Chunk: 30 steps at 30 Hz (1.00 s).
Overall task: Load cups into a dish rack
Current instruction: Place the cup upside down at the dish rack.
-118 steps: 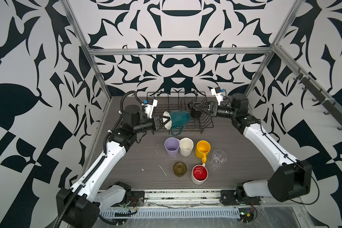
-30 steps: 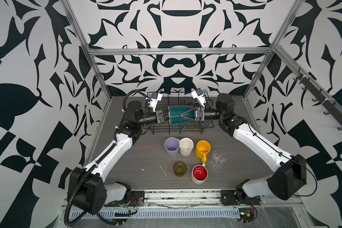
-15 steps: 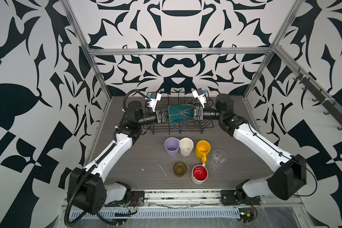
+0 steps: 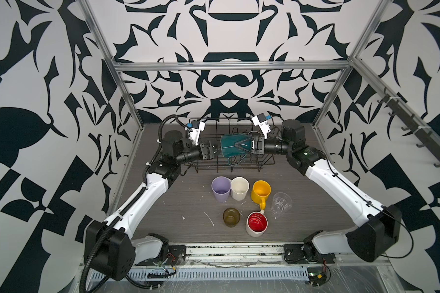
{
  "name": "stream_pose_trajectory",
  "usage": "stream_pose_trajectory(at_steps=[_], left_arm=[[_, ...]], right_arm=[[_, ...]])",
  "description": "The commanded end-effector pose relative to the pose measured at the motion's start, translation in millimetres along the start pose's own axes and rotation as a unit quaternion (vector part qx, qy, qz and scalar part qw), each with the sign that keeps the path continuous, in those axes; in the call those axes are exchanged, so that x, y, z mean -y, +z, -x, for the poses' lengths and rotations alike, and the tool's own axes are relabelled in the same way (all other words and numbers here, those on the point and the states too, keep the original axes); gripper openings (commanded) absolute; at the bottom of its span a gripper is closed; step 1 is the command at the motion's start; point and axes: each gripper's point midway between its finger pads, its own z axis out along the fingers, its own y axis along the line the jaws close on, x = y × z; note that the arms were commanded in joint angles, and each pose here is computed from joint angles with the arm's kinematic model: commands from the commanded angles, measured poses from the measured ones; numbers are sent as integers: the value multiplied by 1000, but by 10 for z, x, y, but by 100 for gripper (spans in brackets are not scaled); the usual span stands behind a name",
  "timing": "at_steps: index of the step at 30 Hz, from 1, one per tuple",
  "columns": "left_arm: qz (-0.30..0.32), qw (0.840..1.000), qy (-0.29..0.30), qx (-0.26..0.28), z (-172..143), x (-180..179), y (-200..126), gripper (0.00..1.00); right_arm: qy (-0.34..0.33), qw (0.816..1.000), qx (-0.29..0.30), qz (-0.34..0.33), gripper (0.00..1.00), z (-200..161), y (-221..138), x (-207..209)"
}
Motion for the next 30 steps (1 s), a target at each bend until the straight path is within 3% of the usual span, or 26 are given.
stream_pose_trajectory(at_steps=[1, 13, 24, 30], left_arm=[[15, 999, 26, 30, 171, 102, -105, 99], [138, 983, 53, 111, 435, -149, -567, 99], [282, 934, 143, 168, 557, -149, -1187, 99], [332, 905, 180, 197, 631, -136, -1439, 99]], right_arm=[[-85, 995, 58, 4, 0, 335, -297, -404], [-104, 986, 71, -108, 0, 474, -869, -51], [-170, 938, 4, -301, 0, 598, -1208, 492], [-181, 915, -25, -361, 0, 644, -1283, 736]])
